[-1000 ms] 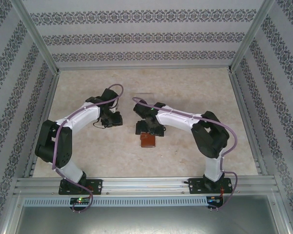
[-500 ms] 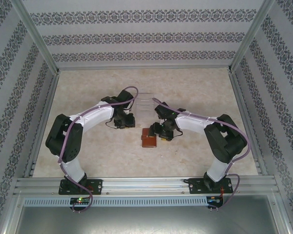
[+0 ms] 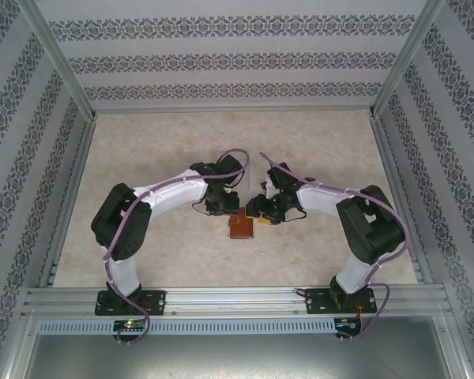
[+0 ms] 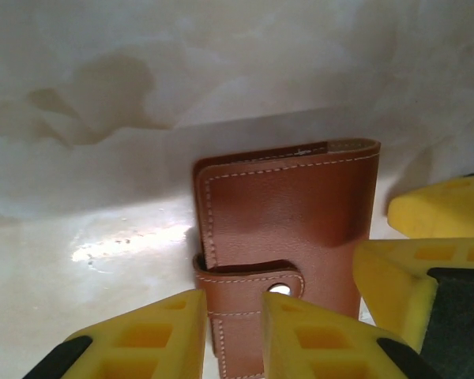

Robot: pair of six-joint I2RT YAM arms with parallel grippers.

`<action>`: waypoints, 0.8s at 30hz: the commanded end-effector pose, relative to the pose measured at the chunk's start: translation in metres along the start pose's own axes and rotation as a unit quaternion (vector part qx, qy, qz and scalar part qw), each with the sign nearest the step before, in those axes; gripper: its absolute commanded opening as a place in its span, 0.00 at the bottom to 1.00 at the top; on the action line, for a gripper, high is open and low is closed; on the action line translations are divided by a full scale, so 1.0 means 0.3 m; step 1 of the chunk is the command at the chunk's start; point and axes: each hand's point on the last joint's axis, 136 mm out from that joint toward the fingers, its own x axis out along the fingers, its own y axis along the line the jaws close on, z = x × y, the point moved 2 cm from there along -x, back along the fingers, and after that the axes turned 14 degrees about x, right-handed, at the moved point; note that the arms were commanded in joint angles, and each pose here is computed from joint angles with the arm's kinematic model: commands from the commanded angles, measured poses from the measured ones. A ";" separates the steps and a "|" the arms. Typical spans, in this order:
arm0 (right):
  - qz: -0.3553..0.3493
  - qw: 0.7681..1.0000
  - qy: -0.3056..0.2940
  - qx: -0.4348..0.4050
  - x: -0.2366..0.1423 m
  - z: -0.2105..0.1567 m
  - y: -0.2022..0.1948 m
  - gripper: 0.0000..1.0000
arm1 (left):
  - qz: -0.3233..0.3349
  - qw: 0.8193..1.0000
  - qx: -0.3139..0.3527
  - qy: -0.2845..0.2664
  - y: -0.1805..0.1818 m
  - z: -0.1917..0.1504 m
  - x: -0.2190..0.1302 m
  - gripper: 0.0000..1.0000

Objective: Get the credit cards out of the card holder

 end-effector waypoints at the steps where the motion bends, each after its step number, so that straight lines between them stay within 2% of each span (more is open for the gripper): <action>1: 0.028 0.999 0.016 -0.022 0.016 0.015 0.009 0.53 | 0.023 1.000 -0.011 0.018 -0.008 -0.020 0.018 0.25; 14: 0.053 0.997 0.048 0.004 0.075 0.015 -0.041 0.39 | 0.041 0.997 0.003 0.058 -0.039 -0.070 0.080 0.27; 24: 0.085 0.995 0.061 0.008 0.083 0.000 -0.016 0.36 | 0.047 0.996 0.014 0.078 -0.043 -0.076 0.116 0.31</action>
